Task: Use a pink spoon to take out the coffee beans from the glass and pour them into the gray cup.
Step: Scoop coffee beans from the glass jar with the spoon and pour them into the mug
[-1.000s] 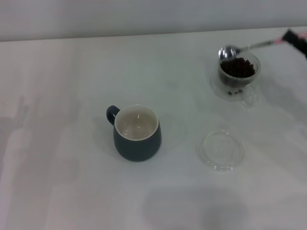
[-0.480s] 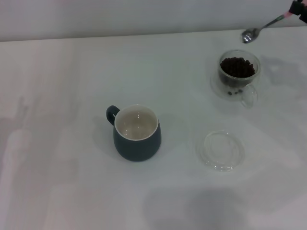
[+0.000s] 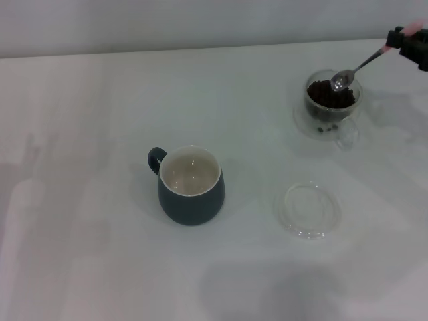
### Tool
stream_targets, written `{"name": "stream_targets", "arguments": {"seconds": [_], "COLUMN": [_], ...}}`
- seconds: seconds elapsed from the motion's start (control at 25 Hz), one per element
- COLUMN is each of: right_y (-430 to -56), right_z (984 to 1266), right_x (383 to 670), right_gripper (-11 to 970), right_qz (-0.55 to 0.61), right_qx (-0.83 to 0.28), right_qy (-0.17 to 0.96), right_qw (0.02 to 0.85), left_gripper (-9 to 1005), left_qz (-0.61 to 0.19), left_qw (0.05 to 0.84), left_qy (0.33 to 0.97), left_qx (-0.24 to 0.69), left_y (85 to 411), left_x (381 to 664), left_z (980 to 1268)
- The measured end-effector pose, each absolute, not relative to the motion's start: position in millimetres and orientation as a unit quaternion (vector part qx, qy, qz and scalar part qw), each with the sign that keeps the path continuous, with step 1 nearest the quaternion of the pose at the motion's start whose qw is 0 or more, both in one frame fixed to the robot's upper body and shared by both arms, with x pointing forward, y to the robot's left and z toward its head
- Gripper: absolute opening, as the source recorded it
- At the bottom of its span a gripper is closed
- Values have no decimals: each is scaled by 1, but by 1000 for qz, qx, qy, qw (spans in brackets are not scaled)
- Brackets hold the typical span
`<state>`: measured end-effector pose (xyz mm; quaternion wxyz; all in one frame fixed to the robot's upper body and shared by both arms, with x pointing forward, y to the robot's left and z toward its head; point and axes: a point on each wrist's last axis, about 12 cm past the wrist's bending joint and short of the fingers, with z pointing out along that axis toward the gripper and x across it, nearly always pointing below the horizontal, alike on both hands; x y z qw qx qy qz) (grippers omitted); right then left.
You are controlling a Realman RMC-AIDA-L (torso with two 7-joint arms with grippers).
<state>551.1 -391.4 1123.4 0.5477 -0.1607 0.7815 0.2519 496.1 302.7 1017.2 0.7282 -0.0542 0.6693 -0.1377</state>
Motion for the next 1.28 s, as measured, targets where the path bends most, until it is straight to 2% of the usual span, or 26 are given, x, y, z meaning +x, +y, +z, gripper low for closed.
{"name": "stream_targets", "arguments": {"seconds": [0.52,1.28], "right_y": [-384,-388], "right_z": [1117,1111], "right_x": [565,564], "right_gripper": [144,144], "right_qz": [217,276], "right_qx": [-179,-53], "right_qy": [804,826], "right_qw": [524,488], "left_gripper": [818,818], "left_qz": [-140,-145], "left_qw": [728,732], "left_qy": [669,664], "left_qx": [-55,-48], "left_y": [301,297], "left_x": [496,504], "left_z": [1017,1022]}}
